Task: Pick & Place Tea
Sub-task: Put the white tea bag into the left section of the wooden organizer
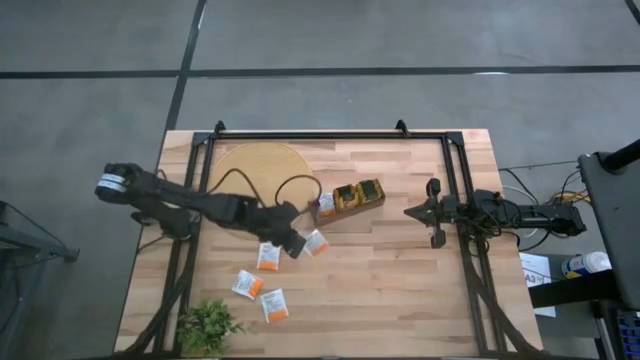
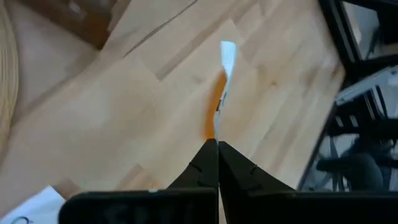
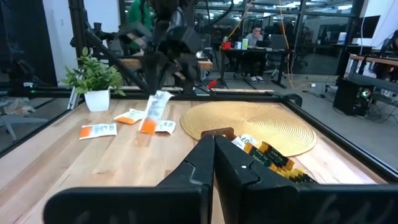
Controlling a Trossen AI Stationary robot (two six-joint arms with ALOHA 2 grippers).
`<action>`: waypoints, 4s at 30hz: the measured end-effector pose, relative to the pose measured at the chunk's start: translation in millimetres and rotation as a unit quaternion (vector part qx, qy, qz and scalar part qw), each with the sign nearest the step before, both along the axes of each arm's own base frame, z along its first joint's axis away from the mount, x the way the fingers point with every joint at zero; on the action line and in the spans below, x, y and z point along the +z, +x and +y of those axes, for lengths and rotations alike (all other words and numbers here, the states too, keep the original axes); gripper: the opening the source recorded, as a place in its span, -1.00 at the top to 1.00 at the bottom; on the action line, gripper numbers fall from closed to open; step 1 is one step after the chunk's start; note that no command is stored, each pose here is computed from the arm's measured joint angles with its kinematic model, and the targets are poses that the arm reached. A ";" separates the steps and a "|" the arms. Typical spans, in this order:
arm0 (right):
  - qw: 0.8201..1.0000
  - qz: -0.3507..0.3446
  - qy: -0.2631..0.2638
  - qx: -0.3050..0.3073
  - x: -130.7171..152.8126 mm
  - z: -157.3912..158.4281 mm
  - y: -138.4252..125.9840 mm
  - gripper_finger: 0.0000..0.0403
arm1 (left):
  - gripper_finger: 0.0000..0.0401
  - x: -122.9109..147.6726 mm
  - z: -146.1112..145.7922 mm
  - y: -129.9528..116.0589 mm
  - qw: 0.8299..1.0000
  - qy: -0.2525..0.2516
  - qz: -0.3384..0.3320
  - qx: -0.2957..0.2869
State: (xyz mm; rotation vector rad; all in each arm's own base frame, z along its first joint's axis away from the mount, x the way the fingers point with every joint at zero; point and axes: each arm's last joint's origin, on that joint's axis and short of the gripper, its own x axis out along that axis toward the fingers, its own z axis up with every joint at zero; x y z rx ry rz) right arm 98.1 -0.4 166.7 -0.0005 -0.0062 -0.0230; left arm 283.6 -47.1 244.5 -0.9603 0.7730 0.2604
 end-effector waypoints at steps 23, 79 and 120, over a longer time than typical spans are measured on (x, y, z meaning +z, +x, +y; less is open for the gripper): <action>1.000 0.000 0.000 0.000 0.0 0.0 0.0 0.96 | 1.00 42.9 74.3 24.4 0.991 0.110 0.048 -0.053; 1.000 0.000 0.000 0.000 0.1 0.0 0.0 0.96 | 1.00 -1.1 124.1 77.9 0.974 0.137 0.141 -0.110; 1.000 0.000 0.000 0.000 -0.1 0.0 0.0 0.96 | 0.35 38.3 8.0 4.9 0.915 0.216 0.166 -0.298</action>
